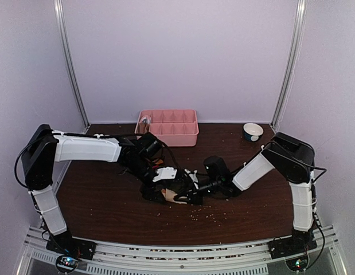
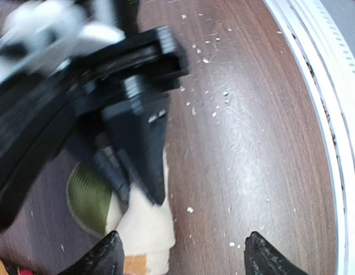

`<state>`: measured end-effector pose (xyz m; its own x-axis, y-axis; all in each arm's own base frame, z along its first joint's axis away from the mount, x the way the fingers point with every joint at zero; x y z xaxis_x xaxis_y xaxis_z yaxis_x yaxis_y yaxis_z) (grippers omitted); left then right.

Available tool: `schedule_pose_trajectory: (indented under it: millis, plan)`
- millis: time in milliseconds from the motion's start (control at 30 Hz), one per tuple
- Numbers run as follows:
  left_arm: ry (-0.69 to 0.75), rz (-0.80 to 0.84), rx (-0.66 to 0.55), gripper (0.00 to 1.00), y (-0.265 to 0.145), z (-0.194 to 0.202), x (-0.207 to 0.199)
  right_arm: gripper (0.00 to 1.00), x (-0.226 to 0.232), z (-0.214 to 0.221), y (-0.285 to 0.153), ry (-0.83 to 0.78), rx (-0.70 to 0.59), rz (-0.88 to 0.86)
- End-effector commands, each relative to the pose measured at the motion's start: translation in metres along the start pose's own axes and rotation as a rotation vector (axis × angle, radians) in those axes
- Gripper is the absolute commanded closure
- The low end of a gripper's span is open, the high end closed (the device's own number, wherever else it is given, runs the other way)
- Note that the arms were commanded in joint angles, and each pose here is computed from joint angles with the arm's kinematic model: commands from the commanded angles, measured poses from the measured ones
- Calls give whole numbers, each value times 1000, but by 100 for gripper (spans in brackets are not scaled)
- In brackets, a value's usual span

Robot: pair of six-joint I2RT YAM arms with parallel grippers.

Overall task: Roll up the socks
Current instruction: Roll the sock at the center of the board.

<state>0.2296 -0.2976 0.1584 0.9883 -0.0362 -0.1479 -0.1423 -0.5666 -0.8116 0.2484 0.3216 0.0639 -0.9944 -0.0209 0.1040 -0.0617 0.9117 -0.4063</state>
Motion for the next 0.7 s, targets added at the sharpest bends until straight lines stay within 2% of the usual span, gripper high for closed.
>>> schedule_pose_trajectory:
  millis: [0,267,500,667]
  plan:
    - [155,-63,22,29,15,-4,-4,100,19,108,-9,404,415,15]
    - [129,-148,124,43,43,8,15,100,16,106,-11,440,391,3]
    - [112,-189,150,57,53,12,23,100,17,107,-10,454,398,-14]
    - [95,-110,177,89,59,15,19,90,15,98,-14,429,369,31]
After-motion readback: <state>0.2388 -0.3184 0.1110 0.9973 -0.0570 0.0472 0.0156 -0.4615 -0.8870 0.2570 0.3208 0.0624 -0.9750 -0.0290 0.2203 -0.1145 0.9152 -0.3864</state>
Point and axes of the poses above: each gripper's point midway between its finger pads, its own y axis out along the fingers, its own x axis along the line the jaws close on, z = x × y, the point moved 10 cm from there along -y, back along the fingers, and after that the axes turned 11 degrees about -y, right-handed, at the moved point
